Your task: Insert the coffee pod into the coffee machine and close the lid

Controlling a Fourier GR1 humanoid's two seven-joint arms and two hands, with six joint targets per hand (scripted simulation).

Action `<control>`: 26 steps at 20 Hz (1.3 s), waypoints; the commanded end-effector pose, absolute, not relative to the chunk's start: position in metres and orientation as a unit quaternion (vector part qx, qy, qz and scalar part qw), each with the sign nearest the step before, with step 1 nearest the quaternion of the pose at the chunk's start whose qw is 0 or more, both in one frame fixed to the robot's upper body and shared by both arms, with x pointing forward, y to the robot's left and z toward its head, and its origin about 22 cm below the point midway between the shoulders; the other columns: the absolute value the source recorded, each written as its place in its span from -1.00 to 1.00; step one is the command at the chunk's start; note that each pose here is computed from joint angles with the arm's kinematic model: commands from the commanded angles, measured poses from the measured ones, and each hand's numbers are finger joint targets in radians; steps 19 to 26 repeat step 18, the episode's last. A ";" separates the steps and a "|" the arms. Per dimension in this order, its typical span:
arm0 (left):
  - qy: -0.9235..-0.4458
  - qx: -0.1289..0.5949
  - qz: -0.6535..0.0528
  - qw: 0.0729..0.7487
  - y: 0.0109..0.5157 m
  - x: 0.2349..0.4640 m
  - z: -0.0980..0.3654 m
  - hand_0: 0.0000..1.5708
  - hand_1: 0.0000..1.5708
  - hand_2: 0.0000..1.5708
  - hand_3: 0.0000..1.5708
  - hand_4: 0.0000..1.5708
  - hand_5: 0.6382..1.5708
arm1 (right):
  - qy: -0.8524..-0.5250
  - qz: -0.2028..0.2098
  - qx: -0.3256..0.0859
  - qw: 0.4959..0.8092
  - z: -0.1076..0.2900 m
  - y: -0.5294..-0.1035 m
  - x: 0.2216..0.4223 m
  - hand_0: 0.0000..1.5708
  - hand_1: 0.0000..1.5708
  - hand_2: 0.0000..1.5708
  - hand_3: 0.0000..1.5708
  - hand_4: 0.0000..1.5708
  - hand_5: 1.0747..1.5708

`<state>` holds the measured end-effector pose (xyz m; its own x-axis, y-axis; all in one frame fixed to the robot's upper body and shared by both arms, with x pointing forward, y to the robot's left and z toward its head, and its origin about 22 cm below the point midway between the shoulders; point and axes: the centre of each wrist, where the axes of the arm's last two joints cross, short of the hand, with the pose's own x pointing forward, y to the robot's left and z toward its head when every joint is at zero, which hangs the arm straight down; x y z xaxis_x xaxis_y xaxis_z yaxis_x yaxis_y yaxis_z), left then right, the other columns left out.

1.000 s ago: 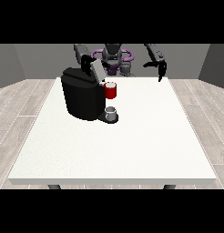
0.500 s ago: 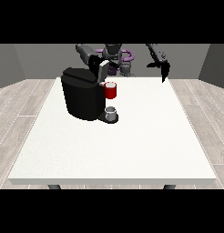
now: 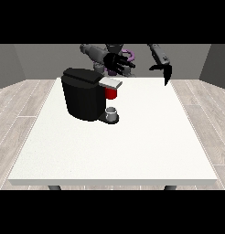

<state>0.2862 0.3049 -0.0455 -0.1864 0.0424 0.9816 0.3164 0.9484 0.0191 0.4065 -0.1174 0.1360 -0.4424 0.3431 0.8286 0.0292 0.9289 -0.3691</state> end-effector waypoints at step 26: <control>-0.742 -0.151 -0.119 0.642 0.278 0.275 -0.082 -1.00 -1.00 -1.00 -1.00 -0.79 1.00 | -0.826 0.246 0.075 0.502 0.054 -0.054 0.329 -1.00 -1.00 -1.00 -1.00 -0.41 1.00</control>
